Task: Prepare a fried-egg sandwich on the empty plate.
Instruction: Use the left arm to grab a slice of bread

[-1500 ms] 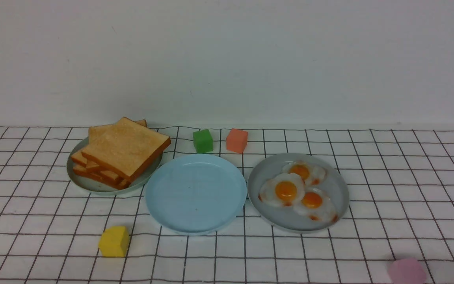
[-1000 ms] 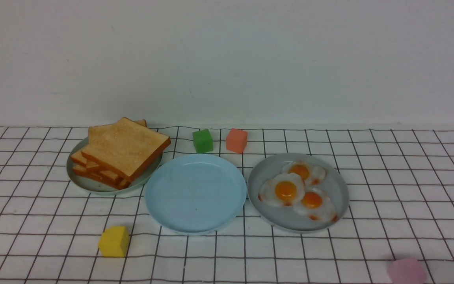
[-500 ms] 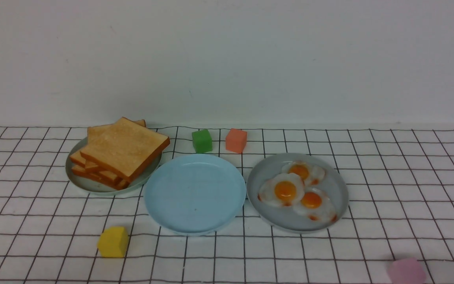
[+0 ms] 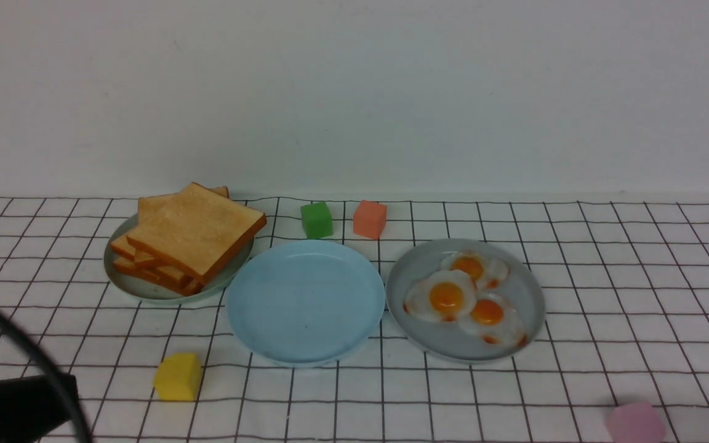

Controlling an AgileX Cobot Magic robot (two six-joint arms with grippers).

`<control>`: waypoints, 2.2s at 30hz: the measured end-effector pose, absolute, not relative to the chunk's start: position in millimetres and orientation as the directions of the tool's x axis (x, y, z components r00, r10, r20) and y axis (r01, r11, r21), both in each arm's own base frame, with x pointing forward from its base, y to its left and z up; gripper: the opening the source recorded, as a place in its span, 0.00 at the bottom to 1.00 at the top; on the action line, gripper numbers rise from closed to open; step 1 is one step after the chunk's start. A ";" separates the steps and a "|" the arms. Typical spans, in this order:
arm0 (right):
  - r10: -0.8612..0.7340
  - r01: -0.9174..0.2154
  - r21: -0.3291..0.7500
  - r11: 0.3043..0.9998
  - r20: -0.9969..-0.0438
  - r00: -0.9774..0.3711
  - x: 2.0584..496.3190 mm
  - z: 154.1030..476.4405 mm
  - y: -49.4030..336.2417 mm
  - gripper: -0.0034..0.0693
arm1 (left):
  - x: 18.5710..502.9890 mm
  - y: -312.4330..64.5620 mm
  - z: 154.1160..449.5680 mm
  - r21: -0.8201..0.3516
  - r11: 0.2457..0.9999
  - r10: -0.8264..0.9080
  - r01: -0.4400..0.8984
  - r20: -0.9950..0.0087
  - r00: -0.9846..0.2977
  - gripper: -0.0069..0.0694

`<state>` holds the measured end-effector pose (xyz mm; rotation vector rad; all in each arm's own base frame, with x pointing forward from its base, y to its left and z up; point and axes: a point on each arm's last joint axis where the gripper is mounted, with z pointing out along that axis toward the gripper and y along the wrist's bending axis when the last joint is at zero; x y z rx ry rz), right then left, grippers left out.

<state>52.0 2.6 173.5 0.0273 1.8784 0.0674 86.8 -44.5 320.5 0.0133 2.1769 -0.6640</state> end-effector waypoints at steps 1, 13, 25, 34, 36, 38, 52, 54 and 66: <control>0.054 -0.015 0.062 0.998 -0.952 -0.300 52.1 173.7 2.6 0.38 | 98.6 -45.6 322.9 -0.424 0.876 -0.154 0.230 -0.698 -0.699 0.07; 0.703 -0.039 0.705 0.708 -0.710 -0.047 56.6 197.8 5.2 0.38 | 154.4 -53.9 321.4 -0.348 0.910 -0.019 0.227 -0.582 -0.813 0.07; 0.130 -0.323 0.311 0.894 -0.869 -0.478 49.8 319.4 36.9 0.38 | 215.6 -88.7 313.9 -0.184 0.934 0.139 0.306 -0.602 -0.786 0.07; -0.161 -0.537 0.213 0.816 -0.808 -0.567 70.1 371.7 53.9 0.38 | 322.1 -107.9 276.6 0.070 0.943 0.308 0.325 -0.552 -0.775 0.07; -0.185 -0.554 0.195 0.810 -0.810 -0.557 70.0 373.1 54.5 0.38 | 340.4 -110.8 265.6 0.128 0.930 0.356 0.344 -0.538 -0.764 0.10; -0.200 -0.556 0.182 0.811 -0.806 -0.557 69.9 372.8 53.9 0.36 | 351.0 -112.6 258.5 0.159 0.921 0.383 0.355 -0.527 -0.758 0.14; -0.242 -0.556 0.143 0.819 -0.793 -0.559 70.2 370.0 51.6 0.03 | 395.6 -123.1 223.3 0.294 0.858 0.513 0.422 -0.543 -0.665 0.63; -0.242 -0.556 0.143 0.819 -0.793 -0.559 70.2 370.0 51.6 0.03 | 398.6 -123.2 222.3 0.325 0.840 0.542 0.434 -0.547 -0.638 0.65; -0.244 -0.558 0.144 0.818 -0.791 -0.561 69.6 370.3 51.6 0.04 | 412.9 -124.3 187.5 0.423 0.761 0.649 0.492 -0.482 -0.589 0.66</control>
